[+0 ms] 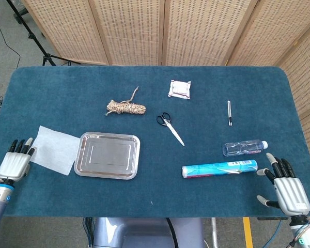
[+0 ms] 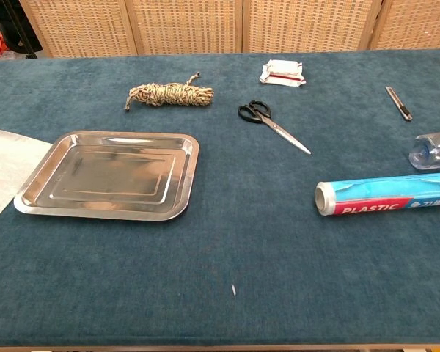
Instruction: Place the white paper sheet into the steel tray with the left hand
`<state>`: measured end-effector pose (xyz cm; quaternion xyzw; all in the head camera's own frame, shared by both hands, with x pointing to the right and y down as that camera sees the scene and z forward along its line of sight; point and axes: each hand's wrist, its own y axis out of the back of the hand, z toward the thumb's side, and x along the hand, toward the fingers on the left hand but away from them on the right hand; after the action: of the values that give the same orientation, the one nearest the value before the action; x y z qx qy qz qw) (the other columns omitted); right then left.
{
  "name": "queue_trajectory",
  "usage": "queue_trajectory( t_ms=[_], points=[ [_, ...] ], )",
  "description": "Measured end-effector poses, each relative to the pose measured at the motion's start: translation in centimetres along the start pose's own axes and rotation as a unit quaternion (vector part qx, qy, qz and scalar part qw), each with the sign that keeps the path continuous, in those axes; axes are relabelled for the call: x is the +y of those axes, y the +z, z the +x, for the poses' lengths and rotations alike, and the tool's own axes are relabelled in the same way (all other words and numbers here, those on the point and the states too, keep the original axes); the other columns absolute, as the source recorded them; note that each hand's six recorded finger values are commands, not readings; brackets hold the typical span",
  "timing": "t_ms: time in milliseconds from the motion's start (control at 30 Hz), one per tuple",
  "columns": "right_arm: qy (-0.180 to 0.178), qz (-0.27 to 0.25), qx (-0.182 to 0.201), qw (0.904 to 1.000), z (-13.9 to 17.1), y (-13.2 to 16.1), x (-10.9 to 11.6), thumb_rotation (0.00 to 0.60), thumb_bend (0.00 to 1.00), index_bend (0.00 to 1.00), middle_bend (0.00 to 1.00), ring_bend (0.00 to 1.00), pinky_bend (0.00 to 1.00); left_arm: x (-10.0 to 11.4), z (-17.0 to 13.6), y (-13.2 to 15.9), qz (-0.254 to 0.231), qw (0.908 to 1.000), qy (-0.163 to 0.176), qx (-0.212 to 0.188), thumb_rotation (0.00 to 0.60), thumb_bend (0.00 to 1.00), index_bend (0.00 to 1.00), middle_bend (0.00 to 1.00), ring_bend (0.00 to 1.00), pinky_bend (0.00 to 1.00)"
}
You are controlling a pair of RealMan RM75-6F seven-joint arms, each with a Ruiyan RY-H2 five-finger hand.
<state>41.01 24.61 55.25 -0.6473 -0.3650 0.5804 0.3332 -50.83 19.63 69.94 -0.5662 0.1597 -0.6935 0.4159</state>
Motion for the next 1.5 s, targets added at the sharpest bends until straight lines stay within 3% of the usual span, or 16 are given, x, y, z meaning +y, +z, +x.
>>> queue_trajectory(
  t_ms=[500,1000,1500],
  points=[
    [-0.002,0.0,0.001,1.0,0.1,0.1,0.1,0.6,0.0,0.33,0.01,0.0,0.0,-0.7,0.3,0.2,0.009,0.9999,0.014,0.004,0.6,0.46,0.25,0.06,0.0,0.0],
    [-0.002,-0.001,0.002,1.0,0.1,0.1,0.1,0.6,0.0,0.33,0.01,0.0,0.0,-0.7,0.6,0.2,0.005,0.9993,0.034,0.018,0.6,0.5,0.36,0.13,0.0,0.0],
    [-0.003,-0.001,0.002,1.0,0.1,0.1,0.2,0.6,0.0,0.33,0.01,0.0,0.0,-1.4,0.8,0.3,0.009,0.9993,0.029,0.023,0.6,0.5,0.36,0.13,0.0,0.0]
  ],
)
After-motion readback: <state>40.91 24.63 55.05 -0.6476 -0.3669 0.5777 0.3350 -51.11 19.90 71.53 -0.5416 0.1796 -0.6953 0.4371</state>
